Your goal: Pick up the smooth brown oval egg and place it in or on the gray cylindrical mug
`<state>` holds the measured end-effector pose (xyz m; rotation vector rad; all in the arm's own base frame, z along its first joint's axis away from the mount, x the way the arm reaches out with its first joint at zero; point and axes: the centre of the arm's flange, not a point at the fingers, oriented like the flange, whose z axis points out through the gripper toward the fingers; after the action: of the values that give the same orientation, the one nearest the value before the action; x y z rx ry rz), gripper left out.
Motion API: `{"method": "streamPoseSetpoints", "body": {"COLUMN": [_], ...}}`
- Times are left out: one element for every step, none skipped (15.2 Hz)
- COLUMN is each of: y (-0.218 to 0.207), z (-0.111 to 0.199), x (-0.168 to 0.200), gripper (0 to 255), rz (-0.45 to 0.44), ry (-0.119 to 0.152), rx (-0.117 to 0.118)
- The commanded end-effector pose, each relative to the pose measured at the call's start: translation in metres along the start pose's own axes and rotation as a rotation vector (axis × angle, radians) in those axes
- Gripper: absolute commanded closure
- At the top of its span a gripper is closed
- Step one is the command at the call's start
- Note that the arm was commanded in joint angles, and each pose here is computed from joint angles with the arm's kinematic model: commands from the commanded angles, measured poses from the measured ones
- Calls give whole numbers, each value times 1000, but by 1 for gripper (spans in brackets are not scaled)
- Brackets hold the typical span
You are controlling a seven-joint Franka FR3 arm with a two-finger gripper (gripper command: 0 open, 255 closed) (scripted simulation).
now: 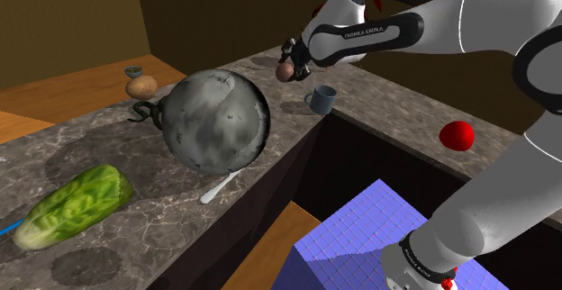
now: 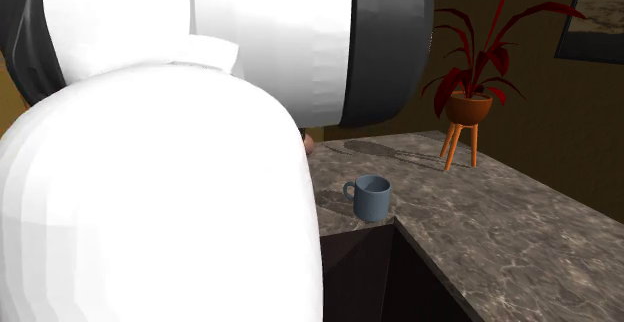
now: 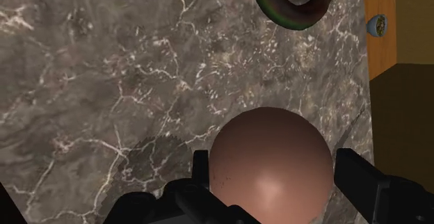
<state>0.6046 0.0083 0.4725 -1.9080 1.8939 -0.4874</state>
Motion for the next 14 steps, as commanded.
{"method": "streamPoseSetpoints", "body": {"y": [-6,-8,-10,-7,-4,-2,1,4,7,9,12,15,18,20], "z": [-9,-14,-16,-19,-23,-26,-30,-34,-37,-41,-44,-48,-51,-55], "x": [-1,-2,-2,11,23,36,48,60,73,85,98,110,123,135], "gripper": [255,255,255,255,255,255,255,255,255,255,255,255,255,255], "rz": [0,0,0,0,0,0,0,0,0,0,0,0,0,0], "ry": [0,0,0,0,0,0,0,0,0,0,0,0,0,0], "rx": [0,0,0,0,0,0,0,0,0,0,0,0,0,0]}}
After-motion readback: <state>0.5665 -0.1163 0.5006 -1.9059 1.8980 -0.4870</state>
